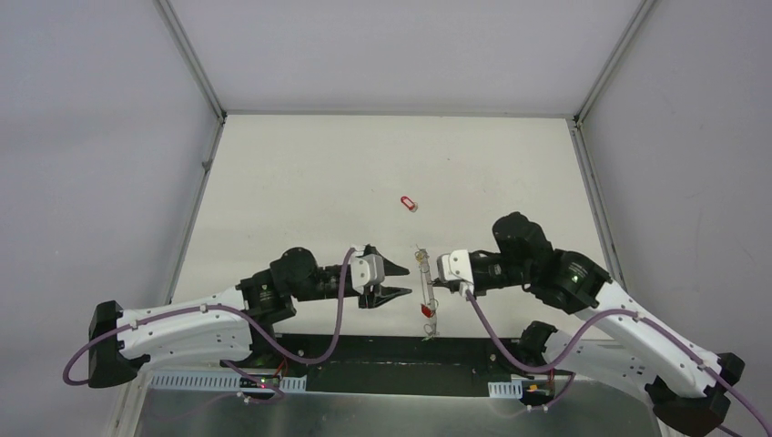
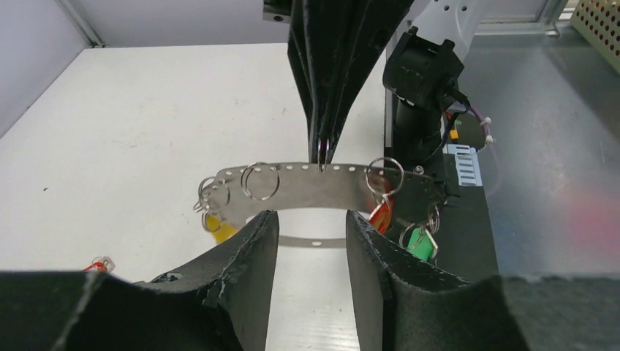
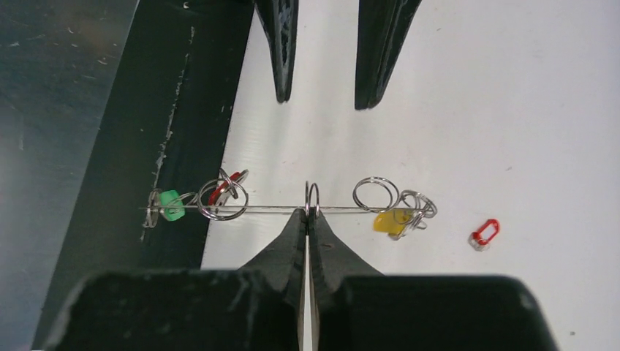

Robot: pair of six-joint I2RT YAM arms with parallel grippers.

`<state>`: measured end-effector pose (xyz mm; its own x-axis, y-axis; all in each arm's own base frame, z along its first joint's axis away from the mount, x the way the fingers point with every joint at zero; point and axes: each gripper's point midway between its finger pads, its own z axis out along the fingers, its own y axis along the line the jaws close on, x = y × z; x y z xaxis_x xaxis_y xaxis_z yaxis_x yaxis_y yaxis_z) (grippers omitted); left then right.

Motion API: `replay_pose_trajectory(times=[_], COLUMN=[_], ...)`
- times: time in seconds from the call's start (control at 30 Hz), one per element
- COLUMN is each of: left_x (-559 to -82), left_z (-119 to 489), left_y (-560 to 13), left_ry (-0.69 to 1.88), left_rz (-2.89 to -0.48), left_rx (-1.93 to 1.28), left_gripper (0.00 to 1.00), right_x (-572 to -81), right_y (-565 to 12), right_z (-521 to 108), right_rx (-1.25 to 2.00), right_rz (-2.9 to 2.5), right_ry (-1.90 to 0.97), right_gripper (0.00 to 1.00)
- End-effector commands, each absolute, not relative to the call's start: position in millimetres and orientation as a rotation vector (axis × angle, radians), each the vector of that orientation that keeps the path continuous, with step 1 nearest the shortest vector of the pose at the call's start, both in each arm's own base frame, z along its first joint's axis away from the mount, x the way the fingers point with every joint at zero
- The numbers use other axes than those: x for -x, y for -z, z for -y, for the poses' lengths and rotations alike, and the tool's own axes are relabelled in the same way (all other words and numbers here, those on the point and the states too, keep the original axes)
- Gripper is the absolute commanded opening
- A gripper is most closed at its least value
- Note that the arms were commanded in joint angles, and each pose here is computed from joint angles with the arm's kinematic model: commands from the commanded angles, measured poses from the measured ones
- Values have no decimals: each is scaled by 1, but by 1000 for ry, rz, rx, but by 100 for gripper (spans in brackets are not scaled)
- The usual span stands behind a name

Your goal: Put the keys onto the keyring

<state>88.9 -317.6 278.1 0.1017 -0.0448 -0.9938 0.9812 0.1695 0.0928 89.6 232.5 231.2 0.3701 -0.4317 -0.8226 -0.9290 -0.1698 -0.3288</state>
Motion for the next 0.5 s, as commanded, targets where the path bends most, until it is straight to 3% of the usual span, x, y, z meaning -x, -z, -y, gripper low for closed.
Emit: replay_pose_trajectory(times=[0.0, 0.3, 0.47], left_x=[-84, -89, -91], left_z=[333, 356, 361], left_y=[-305, -299, -297], left_ry=[1076, 1075, 1080], left_rz=[-1095, -1108, -1112], left_rx=[-1111, -1159, -1152], left_gripper=[39, 35, 24], right_x=[-87, -84, -82], right_y=[-256, -256, -254], right_z=[-245, -249, -249], right_rx=[1709, 1669, 1671], right_rz=[-1281, -1374, -1382], right_ry=[-830, -904, -921], right_gripper=[0, 0, 0])
